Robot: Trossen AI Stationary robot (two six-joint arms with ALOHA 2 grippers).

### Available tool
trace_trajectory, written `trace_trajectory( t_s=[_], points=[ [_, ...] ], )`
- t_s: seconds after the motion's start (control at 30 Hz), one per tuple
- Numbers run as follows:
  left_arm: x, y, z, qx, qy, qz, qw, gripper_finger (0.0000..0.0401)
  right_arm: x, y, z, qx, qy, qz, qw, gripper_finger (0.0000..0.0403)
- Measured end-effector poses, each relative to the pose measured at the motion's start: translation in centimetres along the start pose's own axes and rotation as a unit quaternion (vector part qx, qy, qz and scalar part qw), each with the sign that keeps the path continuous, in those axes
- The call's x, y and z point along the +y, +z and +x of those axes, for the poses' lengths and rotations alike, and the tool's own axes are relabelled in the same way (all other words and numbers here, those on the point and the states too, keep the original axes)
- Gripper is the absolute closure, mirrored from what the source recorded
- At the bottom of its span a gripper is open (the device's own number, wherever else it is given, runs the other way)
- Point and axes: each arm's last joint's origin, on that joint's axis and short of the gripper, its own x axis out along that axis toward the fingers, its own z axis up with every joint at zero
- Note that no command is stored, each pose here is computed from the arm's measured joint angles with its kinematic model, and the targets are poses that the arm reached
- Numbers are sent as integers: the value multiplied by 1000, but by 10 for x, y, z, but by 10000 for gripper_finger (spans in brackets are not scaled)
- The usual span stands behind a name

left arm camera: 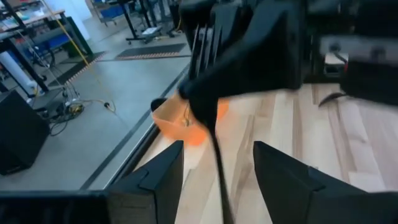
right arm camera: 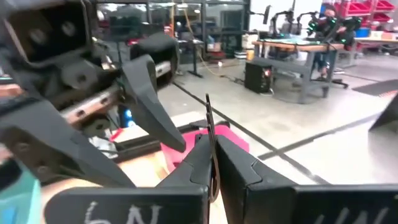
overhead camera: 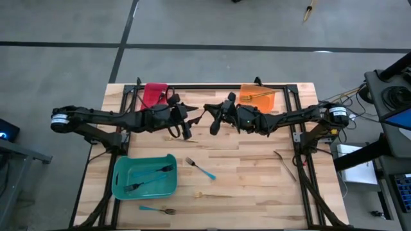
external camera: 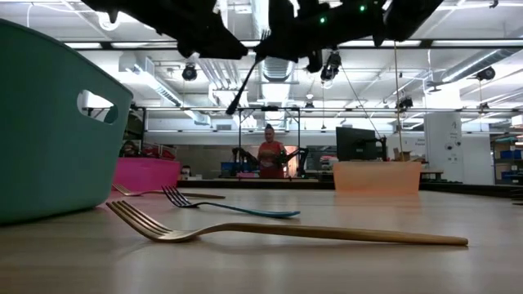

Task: Sort silverware by color (type)
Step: Put the black fork into the red bin

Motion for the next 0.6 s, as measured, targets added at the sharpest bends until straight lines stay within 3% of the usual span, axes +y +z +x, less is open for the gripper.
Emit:
trace_trajectory(
  t_s=[0.17, 0.37, 0.6],
  points=[
    [-4, -3, 13, -17, 4, -7, 1000, 234, 2, -11, 6, -8, -19, 6, 1000, 395],
    [-4, -10, 20, 2, 60, -23, 998, 242, 3, -13, 8, -9, -28, 6, 1000, 395],
    [-7, -14, 26, 5, 59, -28, 998, 258, 2, -13, 9, -11, -29, 11, 999, 394]
  ],
)
